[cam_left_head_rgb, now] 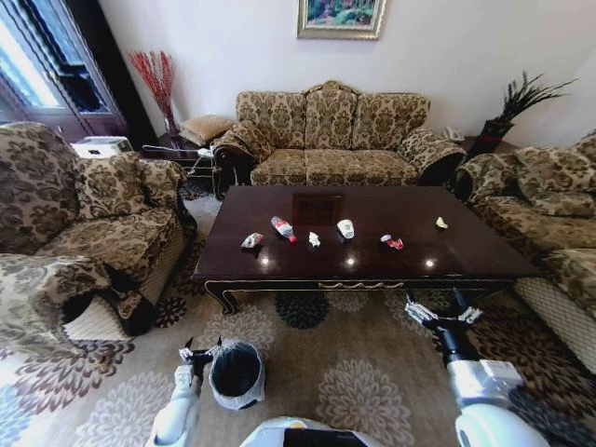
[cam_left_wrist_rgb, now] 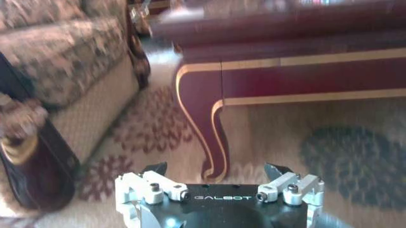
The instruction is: Move to the front of the table and place the trash on the table into the trash bin.
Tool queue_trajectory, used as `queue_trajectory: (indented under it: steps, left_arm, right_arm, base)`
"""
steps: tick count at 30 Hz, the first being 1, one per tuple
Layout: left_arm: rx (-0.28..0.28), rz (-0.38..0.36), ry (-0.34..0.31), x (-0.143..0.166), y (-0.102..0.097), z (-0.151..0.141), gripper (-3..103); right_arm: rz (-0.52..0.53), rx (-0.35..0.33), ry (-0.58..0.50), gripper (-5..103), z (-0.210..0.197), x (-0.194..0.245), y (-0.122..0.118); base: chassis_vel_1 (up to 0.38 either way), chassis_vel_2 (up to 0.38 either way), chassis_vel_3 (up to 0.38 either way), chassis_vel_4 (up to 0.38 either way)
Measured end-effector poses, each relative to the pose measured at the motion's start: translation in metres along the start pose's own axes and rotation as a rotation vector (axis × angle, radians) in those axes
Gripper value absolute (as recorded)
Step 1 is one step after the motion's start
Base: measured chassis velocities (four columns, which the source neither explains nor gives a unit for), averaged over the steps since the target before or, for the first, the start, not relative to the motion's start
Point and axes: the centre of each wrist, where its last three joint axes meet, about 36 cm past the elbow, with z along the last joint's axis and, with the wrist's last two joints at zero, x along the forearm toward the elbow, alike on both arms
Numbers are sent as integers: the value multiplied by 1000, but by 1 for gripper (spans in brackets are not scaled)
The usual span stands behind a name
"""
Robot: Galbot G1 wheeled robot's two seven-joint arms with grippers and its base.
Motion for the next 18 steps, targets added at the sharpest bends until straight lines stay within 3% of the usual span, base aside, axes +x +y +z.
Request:
queue_trajectory:
  steps: [6,9,18]
  left_arm:
    - [-13,8,87,-23,-1,22,100]
    - [-26,34,184,-30,-2,27,100]
    - [-69,64,302,-44,11,38,100]
  right_arm:
    - [-10,17,27,100,5,0,-2]
    - [-3,29,44,100,8,1,-5]
    - [14,26,50,100,6,-2,-7]
  base:
    - [0,0,0,0]
    - [0,0,0,0]
    - [0,0,0,0]
